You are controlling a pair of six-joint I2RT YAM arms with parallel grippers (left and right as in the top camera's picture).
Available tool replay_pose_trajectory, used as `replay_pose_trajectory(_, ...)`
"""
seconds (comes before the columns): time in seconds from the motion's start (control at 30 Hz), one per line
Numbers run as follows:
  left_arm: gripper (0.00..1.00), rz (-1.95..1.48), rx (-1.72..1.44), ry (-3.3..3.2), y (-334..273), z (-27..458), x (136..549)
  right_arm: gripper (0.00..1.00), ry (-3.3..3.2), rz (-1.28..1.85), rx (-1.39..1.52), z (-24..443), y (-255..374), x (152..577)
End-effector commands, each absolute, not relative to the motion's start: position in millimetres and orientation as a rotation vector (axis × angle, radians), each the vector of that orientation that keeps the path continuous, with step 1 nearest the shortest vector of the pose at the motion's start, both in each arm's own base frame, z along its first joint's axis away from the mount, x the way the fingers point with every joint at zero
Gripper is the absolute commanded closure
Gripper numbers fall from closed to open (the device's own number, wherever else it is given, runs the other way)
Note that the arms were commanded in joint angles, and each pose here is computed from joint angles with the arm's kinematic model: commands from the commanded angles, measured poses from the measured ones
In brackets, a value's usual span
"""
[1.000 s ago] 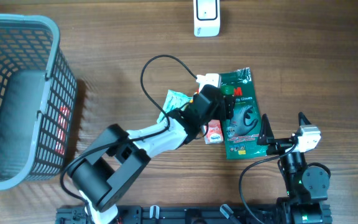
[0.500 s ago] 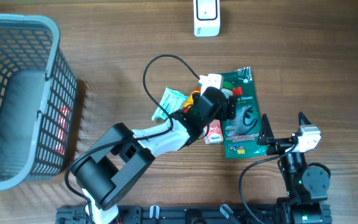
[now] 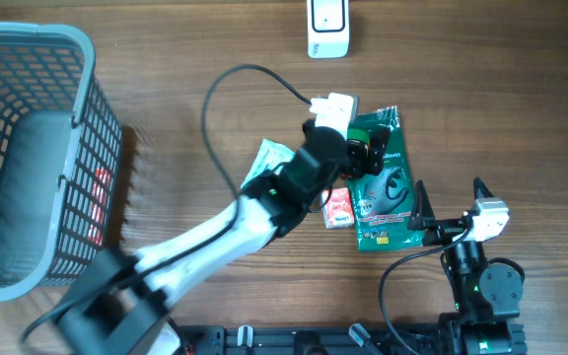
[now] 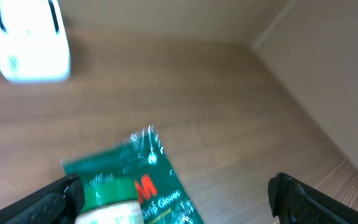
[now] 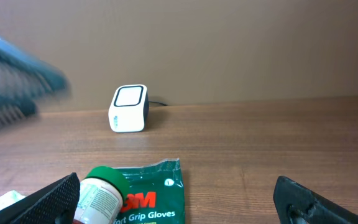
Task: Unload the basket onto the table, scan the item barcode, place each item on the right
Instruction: 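Carry the jar onto the glove pack beside the bottle and release, then return the left gripper to the basket and grasp the red Nescafe stick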
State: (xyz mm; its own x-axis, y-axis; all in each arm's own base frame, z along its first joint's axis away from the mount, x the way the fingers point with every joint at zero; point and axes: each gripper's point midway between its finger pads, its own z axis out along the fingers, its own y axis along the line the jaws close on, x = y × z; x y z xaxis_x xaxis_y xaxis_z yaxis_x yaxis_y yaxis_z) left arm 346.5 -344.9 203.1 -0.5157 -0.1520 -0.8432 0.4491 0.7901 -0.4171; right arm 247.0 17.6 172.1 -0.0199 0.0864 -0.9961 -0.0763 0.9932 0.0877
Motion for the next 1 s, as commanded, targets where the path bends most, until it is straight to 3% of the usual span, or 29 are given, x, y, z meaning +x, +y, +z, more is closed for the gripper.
replay_pose_trajectory(0.0, 0.00, -0.555, 0.116, 1.783, -281, 288, 360, 0.00, 1.576, 0.131, -0.007, 174, 19, 246)
replay_pose_trajectory(0.3, 0.00, -0.255, -0.254, 1.454, -78, 453, 344, 0.00, 1.576, 0.131, -0.007, 174, 19, 246)
replay_pose_trajectory(0.5, 0.00, 0.001, -0.581, 1.379, 59, 495, 317, 0.00, 1.576, 0.131, -0.007, 174, 19, 246)
replay_pose_trajectory(0.63, 0.00, 0.046, -0.836, 1.365, 128, 478, 307, 0.00, 1.576, 0.131, -0.007, 174, 19, 246)
replay_pose_trajectory(0.97, 0.00, -0.475, -1.869, 1.183, 234, 316, 308, 0.00, 1.576, 0.131, -0.007, 174, 19, 246)
